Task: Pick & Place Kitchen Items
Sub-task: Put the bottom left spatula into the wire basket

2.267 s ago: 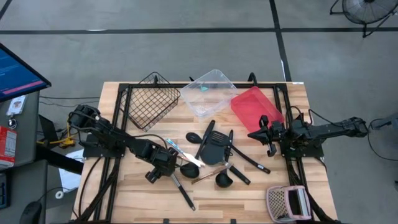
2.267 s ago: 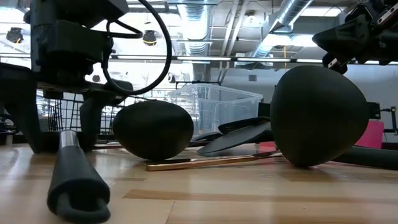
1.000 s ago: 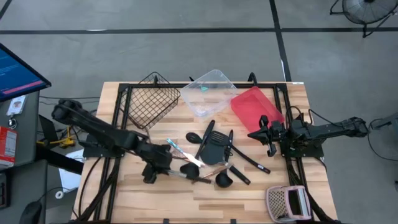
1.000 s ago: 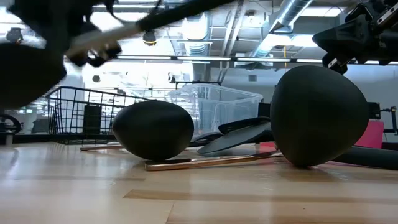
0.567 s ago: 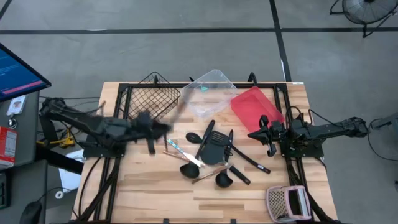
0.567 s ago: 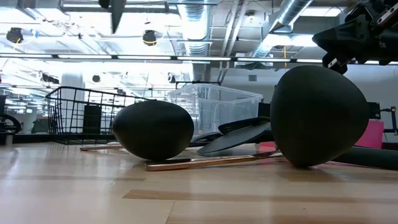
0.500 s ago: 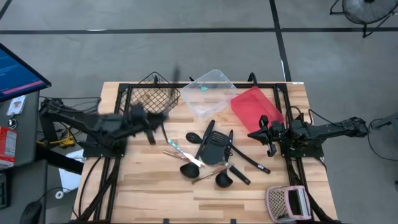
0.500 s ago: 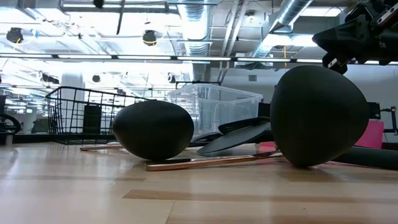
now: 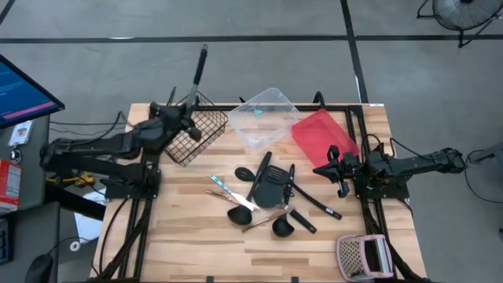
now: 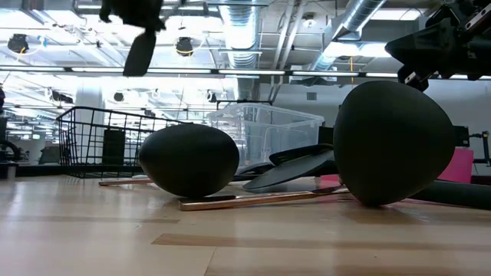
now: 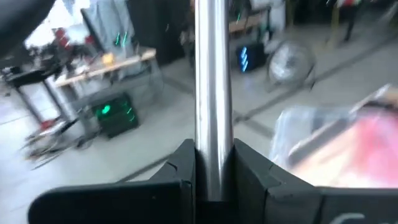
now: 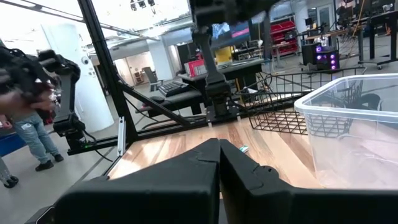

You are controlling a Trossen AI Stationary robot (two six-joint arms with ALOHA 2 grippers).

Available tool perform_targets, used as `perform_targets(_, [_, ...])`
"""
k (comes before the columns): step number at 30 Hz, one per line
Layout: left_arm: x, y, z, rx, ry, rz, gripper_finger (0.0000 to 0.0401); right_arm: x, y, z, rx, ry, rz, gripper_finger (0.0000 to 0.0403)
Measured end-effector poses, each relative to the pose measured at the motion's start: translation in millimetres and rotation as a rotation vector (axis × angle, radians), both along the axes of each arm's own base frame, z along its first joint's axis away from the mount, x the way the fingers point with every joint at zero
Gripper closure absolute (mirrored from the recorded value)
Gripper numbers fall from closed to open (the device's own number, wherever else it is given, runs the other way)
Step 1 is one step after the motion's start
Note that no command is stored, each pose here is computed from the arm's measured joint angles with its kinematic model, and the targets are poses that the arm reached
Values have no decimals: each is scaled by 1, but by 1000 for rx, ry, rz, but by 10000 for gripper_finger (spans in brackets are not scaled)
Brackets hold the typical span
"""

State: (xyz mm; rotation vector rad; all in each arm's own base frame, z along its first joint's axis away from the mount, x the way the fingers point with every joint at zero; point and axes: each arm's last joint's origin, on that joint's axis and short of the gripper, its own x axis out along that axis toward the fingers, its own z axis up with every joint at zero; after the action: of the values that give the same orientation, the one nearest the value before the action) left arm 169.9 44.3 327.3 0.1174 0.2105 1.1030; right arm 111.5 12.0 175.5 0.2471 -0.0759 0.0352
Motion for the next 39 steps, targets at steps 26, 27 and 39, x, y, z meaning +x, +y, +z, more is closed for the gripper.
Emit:
perform_targets(26, [-4, 55, -112, -505, 297, 17, 352, 0, 0, 0, 0, -3, 0, 403])
perform_targets(27, [-4, 55, -114, -505, 296, 16, 352, 0, 0, 0, 0, -3, -1, 403])
perform_targets(39, [-9, 51, -133, -548, 328, -25, 350, 0, 0, 0, 0, -3, -1, 403])
